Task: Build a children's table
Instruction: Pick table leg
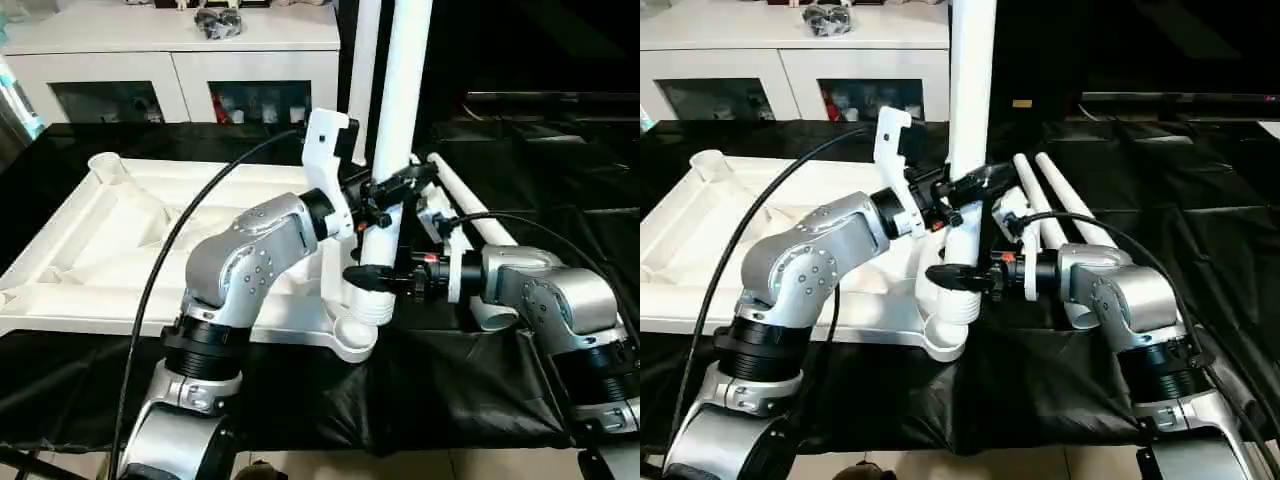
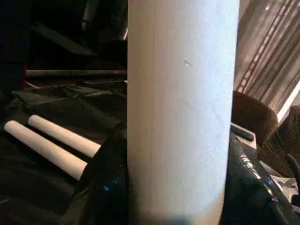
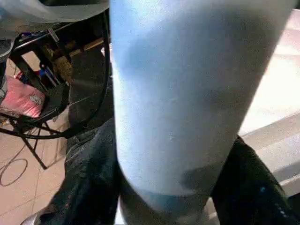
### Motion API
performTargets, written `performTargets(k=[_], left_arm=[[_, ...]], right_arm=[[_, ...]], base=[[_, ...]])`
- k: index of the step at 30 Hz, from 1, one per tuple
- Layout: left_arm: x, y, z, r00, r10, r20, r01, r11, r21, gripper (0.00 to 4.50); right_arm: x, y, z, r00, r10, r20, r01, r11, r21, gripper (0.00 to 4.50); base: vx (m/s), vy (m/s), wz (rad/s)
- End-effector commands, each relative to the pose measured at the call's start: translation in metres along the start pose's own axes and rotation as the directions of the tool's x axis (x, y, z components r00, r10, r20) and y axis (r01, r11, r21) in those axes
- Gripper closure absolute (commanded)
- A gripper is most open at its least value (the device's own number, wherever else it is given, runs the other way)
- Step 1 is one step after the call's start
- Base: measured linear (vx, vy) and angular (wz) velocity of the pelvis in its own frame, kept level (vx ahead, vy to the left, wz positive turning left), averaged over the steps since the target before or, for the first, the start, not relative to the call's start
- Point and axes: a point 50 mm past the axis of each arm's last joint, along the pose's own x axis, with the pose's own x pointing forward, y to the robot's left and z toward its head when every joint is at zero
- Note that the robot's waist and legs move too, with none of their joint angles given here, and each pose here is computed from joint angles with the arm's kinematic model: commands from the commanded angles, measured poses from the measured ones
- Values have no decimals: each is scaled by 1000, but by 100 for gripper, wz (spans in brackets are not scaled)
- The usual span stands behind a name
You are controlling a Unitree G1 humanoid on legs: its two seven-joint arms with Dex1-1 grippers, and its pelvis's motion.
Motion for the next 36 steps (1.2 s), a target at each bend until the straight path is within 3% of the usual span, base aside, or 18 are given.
performTargets(k=[1, 9, 11, 16, 20, 22, 24, 26, 27, 29, 30, 31, 33, 34, 36], left_arm=[[0, -5, 4, 999, -34, 15, 34, 999, 8, 265], [1, -6, 1, 1000, -28, -6, 29, 999, 40, 265], [2, -3, 0, 1000, 6, -17, -5, 999, 32, 195], [2, -6, 6, 1000, -22, 14, 21, 999, 40, 162], [-2, -6, 21, 994, -35, 105, 31, 999, 44, 147], [-10, -1, 39, 981, -35, 193, 26, 999, 46, 147], [-25, 13, 50, 977, -20, 211, 3, 996, 84, 147], [-33, 19, 51, 982, -21, 186, -1, 993, 120, 147], [-48, 28, 45, 994, -48, 95, 29, 981, 192, 147], [-56, 31, 39, 998, -59, 31, 51, 973, 226, 147], [-71, 38, 22, 991, -77, -105, 104, 954, 282, 147], [-71, 38, 22, 991, -77, -105, 104, 954, 282, 147], [-85, 44, -2, 967, -78, -242, 153, 938, 311, 147], [-85, 44, -2, 967, -78, -242, 153, 938, 311, 147], [-97, 48, -29, 912, -65, -405, 214, 918, 335, 147]], right_arm=[[1, -1, 3, 1000, -13, -5, 13, 1000, -22, 248], [2, -2, 3, 1000, -23, -12, 23, 1000, -17, 259], [2, -2, 2, 1000, -24, -9, 24, 1000, -17, 259], [3, -1, 2, 999, -33, 24, 33, 999, -20, 259], [4, -5, 6, 991, -81, 111, 83, 997, -10, 259], [5, -9, 9, 973, -151, 176, 154, 988, 0, 259], [3, -16, 10, 941, -256, 223, 262, 965, 3, 259], [1, -20, 11, 916, -319, 243, 327, 945, 10, 259], [-6, -29, 9, 870, -427, 248, 432, 901, 35, 259], [-9, -32, 8, 847, -471, 247, 478, 878, 33, 259], [-15, -34, 3, 820, -522, 233, 537, 844, 1, 259], [-15, -34, 3, 820, -522, 233, 537, 844, 1, 259], [-20, -32, -1, 799, -555, 230, 576, 817, -30, 259], [-20, -32, -1, 799, -555, 230, 576, 817, -30, 259], [-23, -27, -4, 779, -576, 247, 602, 798, -38, 259]], base=[[0, 0, 0], [0, 0, 0], [0, 0, 0], [0, 0, 0], [0, 0, 0], [0, 0, 0], [0, 0, 0], [0, 0, 0], [0, 0, 0], [0, 0, 0], [0, 0, 0], [0, 0, 0], [0, 0, 0], [0, 0, 0], [0, 0, 0]])
